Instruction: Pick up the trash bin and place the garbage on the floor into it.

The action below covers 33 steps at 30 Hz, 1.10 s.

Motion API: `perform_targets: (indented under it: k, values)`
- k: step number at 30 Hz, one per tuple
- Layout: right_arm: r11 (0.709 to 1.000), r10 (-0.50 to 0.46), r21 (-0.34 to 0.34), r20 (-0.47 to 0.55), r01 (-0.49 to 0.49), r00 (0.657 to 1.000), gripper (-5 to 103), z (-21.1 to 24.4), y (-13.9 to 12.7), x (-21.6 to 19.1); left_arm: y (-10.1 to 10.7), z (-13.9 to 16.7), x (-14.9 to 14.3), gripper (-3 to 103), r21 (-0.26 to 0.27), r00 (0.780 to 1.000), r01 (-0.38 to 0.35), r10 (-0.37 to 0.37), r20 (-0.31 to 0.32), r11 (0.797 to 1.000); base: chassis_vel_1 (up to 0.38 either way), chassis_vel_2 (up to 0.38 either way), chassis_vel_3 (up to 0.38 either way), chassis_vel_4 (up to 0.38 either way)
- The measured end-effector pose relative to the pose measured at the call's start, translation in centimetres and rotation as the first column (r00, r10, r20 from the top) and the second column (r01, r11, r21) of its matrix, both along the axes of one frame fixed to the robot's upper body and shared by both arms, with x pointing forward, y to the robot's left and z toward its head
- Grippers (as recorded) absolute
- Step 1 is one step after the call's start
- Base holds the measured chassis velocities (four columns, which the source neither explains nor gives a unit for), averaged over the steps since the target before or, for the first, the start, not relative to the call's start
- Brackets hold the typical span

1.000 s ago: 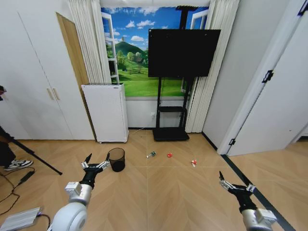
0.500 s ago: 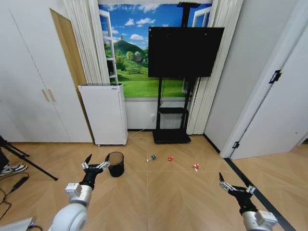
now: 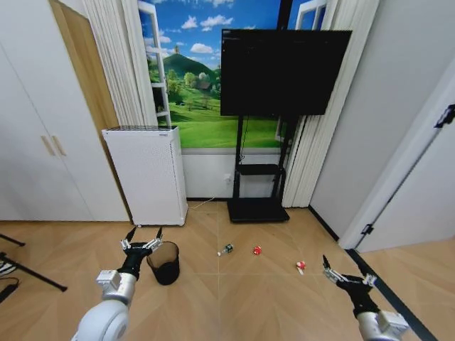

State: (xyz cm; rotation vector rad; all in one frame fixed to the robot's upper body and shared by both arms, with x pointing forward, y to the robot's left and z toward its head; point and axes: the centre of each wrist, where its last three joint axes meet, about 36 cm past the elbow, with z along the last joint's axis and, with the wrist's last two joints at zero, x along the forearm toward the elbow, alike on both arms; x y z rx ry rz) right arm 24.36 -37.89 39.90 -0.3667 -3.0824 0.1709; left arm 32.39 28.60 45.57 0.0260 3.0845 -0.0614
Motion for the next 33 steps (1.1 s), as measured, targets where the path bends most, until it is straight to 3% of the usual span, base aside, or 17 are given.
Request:
perform_targets:
  k: [12,33]
  values:
    - [1.000,-0.024,-0.010,-0.010,0.024,1.000,100,-0.37,-0.22,0.17,0.03,-0.26,0.30,100,0.013,1.000,-0.020,0.021,-0.012,1.000,-0.326,0.332,0.341,-0.311]
    - [1.000,0.004,0.001,0.009,-0.004,1.000,100,-0.24,-0.39,0.62,-0.06,0.28,0.55,100,0.020,1.000,-0.029,0.029,0.006,0.999,-0.027,0.034,0.010,-0.016]
